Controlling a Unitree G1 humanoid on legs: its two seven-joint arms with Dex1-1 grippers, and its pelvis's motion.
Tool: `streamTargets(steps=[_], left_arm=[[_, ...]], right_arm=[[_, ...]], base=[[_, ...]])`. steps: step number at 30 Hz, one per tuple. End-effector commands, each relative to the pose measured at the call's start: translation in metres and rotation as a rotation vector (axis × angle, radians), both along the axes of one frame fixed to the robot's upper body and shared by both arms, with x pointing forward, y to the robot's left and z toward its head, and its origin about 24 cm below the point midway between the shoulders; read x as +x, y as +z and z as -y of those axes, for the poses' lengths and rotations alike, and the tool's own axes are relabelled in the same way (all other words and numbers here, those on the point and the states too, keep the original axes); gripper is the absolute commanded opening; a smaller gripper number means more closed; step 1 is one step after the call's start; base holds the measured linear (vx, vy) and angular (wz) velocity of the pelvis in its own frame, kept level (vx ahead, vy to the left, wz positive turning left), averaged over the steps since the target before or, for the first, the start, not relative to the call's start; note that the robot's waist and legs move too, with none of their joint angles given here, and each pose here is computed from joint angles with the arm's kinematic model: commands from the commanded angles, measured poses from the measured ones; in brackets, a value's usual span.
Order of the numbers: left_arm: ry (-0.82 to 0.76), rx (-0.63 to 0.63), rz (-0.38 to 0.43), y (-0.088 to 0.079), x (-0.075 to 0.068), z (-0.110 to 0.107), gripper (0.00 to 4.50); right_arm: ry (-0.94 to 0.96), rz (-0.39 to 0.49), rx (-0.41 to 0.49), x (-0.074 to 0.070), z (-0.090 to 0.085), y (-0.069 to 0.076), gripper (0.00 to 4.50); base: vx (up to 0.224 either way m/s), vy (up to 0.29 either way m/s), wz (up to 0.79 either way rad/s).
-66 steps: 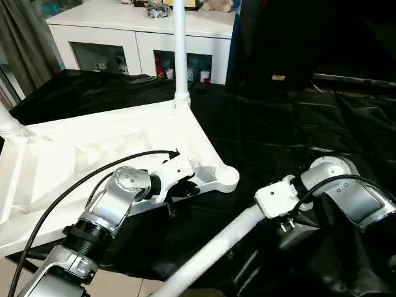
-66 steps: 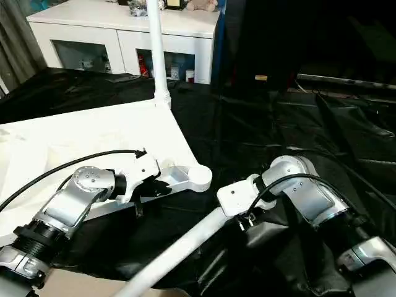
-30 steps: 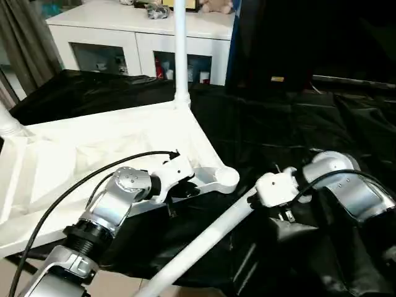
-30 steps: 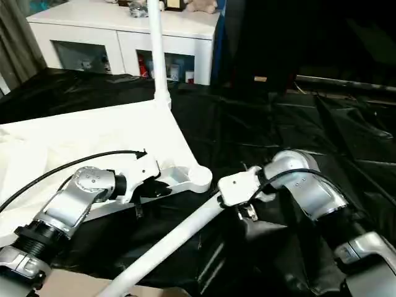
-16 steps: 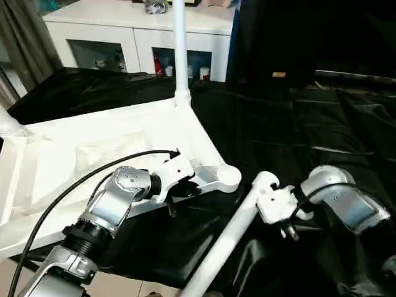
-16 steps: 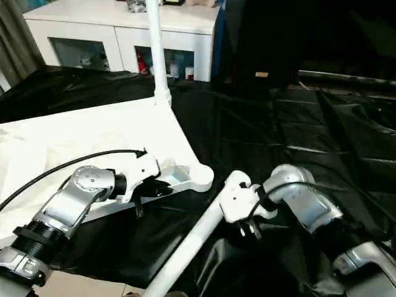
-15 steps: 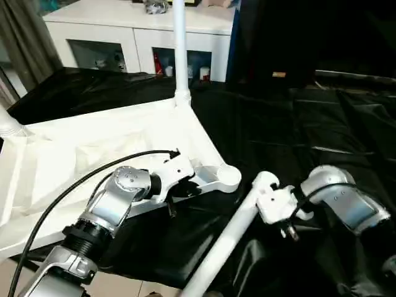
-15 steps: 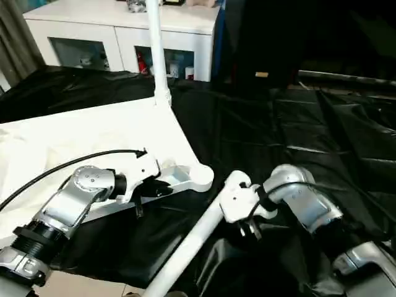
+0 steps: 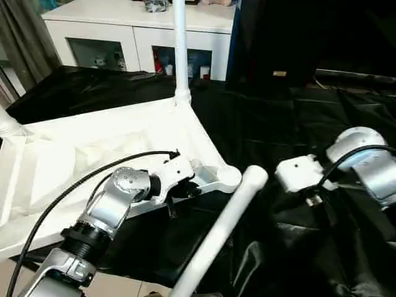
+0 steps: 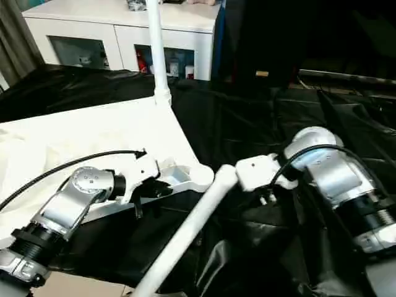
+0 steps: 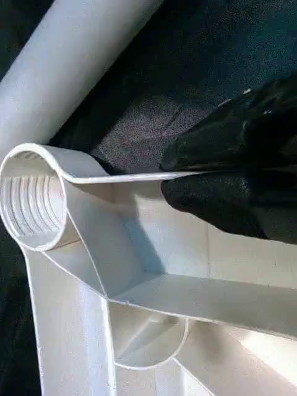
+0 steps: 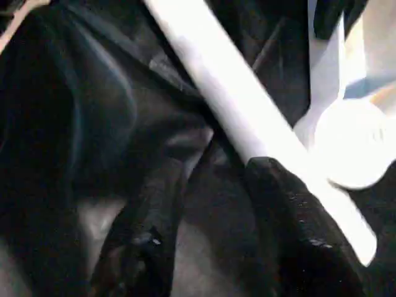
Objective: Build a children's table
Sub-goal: Pick table leg
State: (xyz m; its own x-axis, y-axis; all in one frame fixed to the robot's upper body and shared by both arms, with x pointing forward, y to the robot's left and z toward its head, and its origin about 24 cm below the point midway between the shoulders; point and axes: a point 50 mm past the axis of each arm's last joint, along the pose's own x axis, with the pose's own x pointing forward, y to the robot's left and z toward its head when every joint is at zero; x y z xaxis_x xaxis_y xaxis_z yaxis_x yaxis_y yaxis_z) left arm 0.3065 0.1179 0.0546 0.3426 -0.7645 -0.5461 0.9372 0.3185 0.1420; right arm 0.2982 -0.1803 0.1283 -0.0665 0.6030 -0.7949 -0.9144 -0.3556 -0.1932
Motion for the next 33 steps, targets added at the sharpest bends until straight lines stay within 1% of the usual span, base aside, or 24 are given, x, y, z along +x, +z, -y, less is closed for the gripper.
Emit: streamTargets(steps=[1,2,3,4,6,7,8,9,11,12,13,14,17,19,20,22,24,26,27,28,30,33], left_arm=[[-0.028,-0.013,0.039,0.007,0.000,0.004,0.00],[-0.029,-0.013,0.038,0.007,0.000,0.004,0.00],[-0.029,-0.013,0.038,0.007,0.000,0.004,0.00],[-0.030,-0.012,0.037,0.007,0.000,0.004,0.00],[-0.032,-0.012,0.035,0.007,0.000,0.004,0.00],[-0.035,-0.013,0.032,0.007,-0.001,0.005,0.00],[-0.038,-0.013,0.031,0.007,-0.001,0.005,0.00],[-0.039,-0.013,0.030,0.007,-0.001,0.005,0.00],[-0.042,-0.013,0.028,0.007,-0.002,0.005,0.00],[-0.042,-0.013,0.028,0.007,-0.002,0.005,0.00],[-0.042,-0.013,0.028,0.007,-0.002,0.005,0.00],[-0.041,-0.012,0.028,0.007,-0.002,0.005,0.00],[-0.041,-0.012,0.028,0.007,-0.002,0.005,0.00],[-0.042,-0.014,0.028,0.007,-0.003,0.005,0.00],[-0.042,-0.015,0.028,0.006,-0.003,0.005,0.00],[-0.039,-0.016,0.030,0.006,-0.002,0.006,0.00],[-0.048,-0.020,0.037,0.007,-0.002,0.006,0.00],[-0.061,-0.028,0.042,0.008,-0.003,0.007,0.00],[-0.065,-0.031,0.042,0.008,-0.003,0.008,0.00],[-0.072,-0.032,0.039,0.008,-0.004,0.008,0.00],[-0.077,-0.030,0.046,0.009,-0.004,0.009,0.00],[-0.058,-0.052,0.050,0.011,-0.002,0.010,0.00]], right_arm=[[0.037,0.036,0.024,0.001,-0.008,0.004,2.11],[0.059,0.059,0.025,0.002,-0.014,0.001,2.24],[0.068,0.068,0.023,0.002,-0.016,-0.001,2.24],[0.098,0.103,0.008,0.004,-0.023,-0.007,2.31],[0.115,0.131,0.004,0.005,-0.027,-0.011,2.55],[0.144,0.181,0.004,0.006,-0.032,-0.014,2.55],[0.166,0.220,-0.011,0.006,-0.034,-0.017,2.75],[0.181,0.245,-0.021,0.006,-0.035,-0.019,2.75],[0.206,0.220,-0.072,0.004,-0.034,-0.027,2.81],[0.201,0.179,-0.093,0.002,-0.033,-0.030,2.81],[0.201,0.159,-0.111,0.001,-0.032,-0.033,2.81],[0.201,0.162,-0.131,0.003,-0.032,-0.036,2.81],[0.215,0.190,-0.140,0.005,-0.034,-0.041,2.81],[0.233,0.230,-0.143,0.007,-0.036,-0.047,2.81],[0.230,0.236,-0.144,0.008,-0.037,-0.049,2.81],[0.211,0.214,-0.147,0.009,-0.037,-0.053,2.81],[0.198,0.196,-0.153,0.009,-0.037,-0.055,2.54],[0.207,0.207,-0.169,0.010,-0.037,-0.058,2.54],[0.210,0.211,-0.174,0.010,-0.037,-0.059,2.29],[0.211,0.211,-0.175,0.010,-0.038,-0.061,2.29],[0.213,0.197,-0.170,0.011,-0.039,-0.064,2.06],[0.207,0.185,-0.159,0.011,-0.040,-0.064,1.95]], base=[[0.000,0.000,0.00],[0.000,0.000,0.00],[0.000,0.000,0.00],[0.000,0.000,0.00],[0.000,0.000,0.00],[0.000,0.000,0.00],[0.000,0.000,0.00],[0.000,0.000,0.00],[0.000,0.000,0.00],[0.000,0.000,0.00],[0.000,0.000,0.00],[0.000,0.000,0.00],[0.000,0.000,0.00],[0.000,0.000,0.00],[0.000,0.000,0.00],[0.000,0.000,0.00],[0.000,0.000,0.00],[0.000,0.000,0.00],[0.000,0.000,0.00],[0.000,0.000,0.00],[0.000,0.000,0.00],[0.000,0.000,0.00]])
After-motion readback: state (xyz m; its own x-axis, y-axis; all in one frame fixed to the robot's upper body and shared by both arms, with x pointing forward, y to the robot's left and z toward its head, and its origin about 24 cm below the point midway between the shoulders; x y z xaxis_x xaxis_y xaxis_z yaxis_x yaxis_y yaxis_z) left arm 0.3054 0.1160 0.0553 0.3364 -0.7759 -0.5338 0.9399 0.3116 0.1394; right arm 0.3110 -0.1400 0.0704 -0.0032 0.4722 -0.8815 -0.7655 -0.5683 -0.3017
